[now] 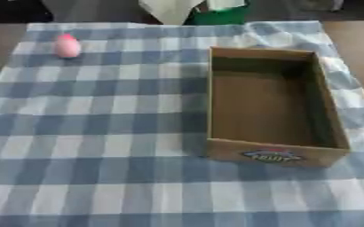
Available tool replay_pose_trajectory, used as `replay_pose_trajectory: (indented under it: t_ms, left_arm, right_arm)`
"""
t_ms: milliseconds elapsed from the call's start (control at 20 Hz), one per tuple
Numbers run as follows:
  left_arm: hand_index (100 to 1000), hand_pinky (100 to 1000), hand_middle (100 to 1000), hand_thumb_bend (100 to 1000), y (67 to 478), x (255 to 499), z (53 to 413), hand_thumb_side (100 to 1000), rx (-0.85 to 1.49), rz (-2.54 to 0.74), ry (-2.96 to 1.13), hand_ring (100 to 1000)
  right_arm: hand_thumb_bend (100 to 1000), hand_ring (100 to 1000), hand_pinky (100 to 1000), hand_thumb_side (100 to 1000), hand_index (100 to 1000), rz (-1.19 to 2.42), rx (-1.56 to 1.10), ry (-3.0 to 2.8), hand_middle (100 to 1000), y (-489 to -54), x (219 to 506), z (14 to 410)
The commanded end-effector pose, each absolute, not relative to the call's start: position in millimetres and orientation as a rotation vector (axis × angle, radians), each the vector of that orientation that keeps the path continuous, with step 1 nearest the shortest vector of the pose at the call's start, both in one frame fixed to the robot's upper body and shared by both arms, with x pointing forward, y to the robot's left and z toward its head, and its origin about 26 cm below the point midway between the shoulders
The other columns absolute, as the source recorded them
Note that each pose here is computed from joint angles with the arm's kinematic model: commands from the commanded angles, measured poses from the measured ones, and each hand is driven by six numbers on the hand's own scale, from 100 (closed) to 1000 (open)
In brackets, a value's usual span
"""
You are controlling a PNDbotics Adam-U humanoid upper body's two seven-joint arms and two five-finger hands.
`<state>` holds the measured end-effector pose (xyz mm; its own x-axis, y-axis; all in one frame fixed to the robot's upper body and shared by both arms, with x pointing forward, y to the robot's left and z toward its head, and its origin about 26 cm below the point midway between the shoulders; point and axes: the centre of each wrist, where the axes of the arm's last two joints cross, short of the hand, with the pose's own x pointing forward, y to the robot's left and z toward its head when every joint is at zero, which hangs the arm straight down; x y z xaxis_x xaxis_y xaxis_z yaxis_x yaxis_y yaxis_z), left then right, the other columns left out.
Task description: Pick up objects on the table and place them in the box.
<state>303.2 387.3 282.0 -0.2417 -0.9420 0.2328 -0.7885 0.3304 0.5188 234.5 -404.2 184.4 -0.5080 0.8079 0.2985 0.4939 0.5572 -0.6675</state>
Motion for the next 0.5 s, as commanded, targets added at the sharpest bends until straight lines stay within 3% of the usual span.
replay_pose_trajectory:
  t_ms: [50, 350, 400, 500]
  left_arm:
    - [790, 437, 715, 303, 387.1, 307.4, 305.8, 879, 1.540, -0.496, -2.107, 620]
    - [814, 447, 727, 338, 382.1, 336.4, 323.6, 925, 1.489, -0.658, -2.056, 625]
    - [826, 451, 731, 436, 381.7, 342.5, 324.3, 1000, 1.479, -0.692, -2.035, 627]
    - [834, 454, 732, 552, 380.1, 356.8, 327.0, 1000, 1.448, -0.766, -1.994, 630]
  right_arm:
    - [100, 911, 852, 1000, 983, 0.719, -1.044, -2.221, 876, -402.1, 235.8, 194.9]
    - [100, 910, 853, 1000, 982, 0.732, -1.028, -2.221, 876, -400.6, 237.1, 195.7]
    - [100, 909, 853, 1000, 982, 0.734, -1.026, -2.222, 875, -400.4, 237.3, 195.9]
    - [100, 907, 853, 1000, 982, 0.737, -1.022, -2.225, 874, -399.9, 237.7, 196.0]
